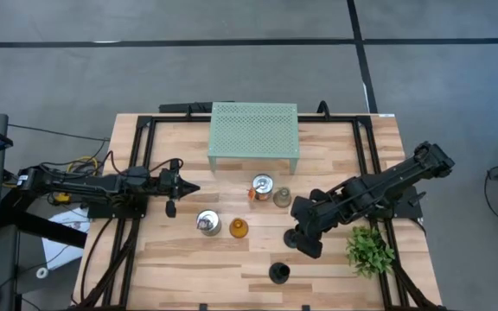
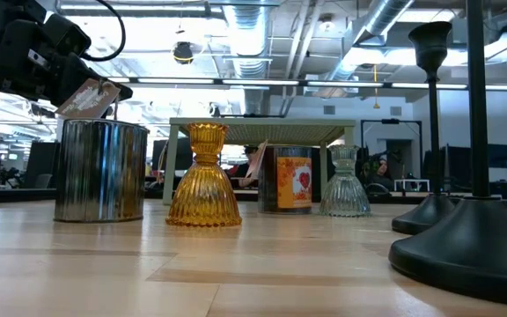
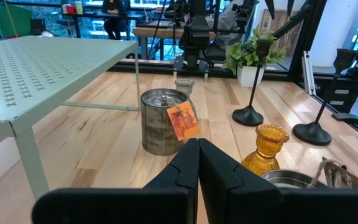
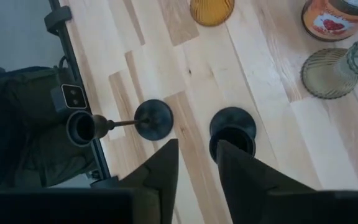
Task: Pick & Place candle stick holders
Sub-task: Put the top black candle holder on the shelf
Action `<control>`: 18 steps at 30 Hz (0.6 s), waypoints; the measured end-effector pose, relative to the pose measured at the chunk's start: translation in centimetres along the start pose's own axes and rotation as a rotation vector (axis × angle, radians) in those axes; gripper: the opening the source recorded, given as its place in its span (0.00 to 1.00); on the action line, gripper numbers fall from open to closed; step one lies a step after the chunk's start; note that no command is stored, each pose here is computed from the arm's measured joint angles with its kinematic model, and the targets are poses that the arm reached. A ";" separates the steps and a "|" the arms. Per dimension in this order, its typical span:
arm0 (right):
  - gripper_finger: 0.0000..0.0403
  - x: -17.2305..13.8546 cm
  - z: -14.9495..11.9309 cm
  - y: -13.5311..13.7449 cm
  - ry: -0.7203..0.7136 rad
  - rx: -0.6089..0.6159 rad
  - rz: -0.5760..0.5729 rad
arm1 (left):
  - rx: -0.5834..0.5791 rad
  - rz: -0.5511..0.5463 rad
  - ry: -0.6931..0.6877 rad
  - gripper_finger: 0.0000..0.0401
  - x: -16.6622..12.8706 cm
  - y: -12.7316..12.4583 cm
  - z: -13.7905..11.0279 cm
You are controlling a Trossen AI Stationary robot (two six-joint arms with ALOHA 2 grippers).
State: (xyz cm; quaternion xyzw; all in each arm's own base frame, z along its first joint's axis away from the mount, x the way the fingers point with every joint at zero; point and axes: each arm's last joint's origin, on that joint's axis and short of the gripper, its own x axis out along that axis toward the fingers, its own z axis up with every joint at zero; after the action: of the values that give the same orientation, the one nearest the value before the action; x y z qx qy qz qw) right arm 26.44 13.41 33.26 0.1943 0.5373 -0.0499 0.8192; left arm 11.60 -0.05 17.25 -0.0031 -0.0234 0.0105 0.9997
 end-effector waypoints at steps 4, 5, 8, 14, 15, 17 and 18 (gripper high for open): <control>0.27 0.5 0.0 0.4 0.004 -0.020 0.001 | 0.000 0.001 0.003 0.02 0.0 0.0 0.0; 0.27 0.9 0.0 0.5 0.008 -0.037 -0.003 | 0.000 0.001 0.005 0.02 0.0 0.0 0.0; 0.25 1.8 -0.1 1.0 0.029 -0.078 -0.008 | 0.000 0.001 0.007 0.02 0.0 0.0 -0.1; 0.24 2.8 -0.1 1.3 0.059 -0.102 -0.005 | 0.000 0.000 0.007 0.02 0.0 0.0 -0.1; 0.24 2.8 -0.1 1.3 0.060 -0.103 -0.005 | 0.000 0.000 0.007 0.02 0.0 0.0 -0.1; 0.24 2.8 -0.2 1.3 0.064 -0.105 -0.009 | 0.000 0.000 0.008 0.02 0.0 0.0 -0.1; 0.23 2.8 -0.2 1.2 0.070 -0.105 -0.015 | 0.000 0.000 0.008 0.02 0.0 0.0 -0.1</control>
State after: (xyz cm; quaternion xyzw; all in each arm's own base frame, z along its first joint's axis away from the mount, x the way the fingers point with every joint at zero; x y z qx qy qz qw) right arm 27.78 14.96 31.01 0.1486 0.5690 -0.0207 0.8086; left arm 11.61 -0.05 17.18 -0.0031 -0.0196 0.0104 0.9997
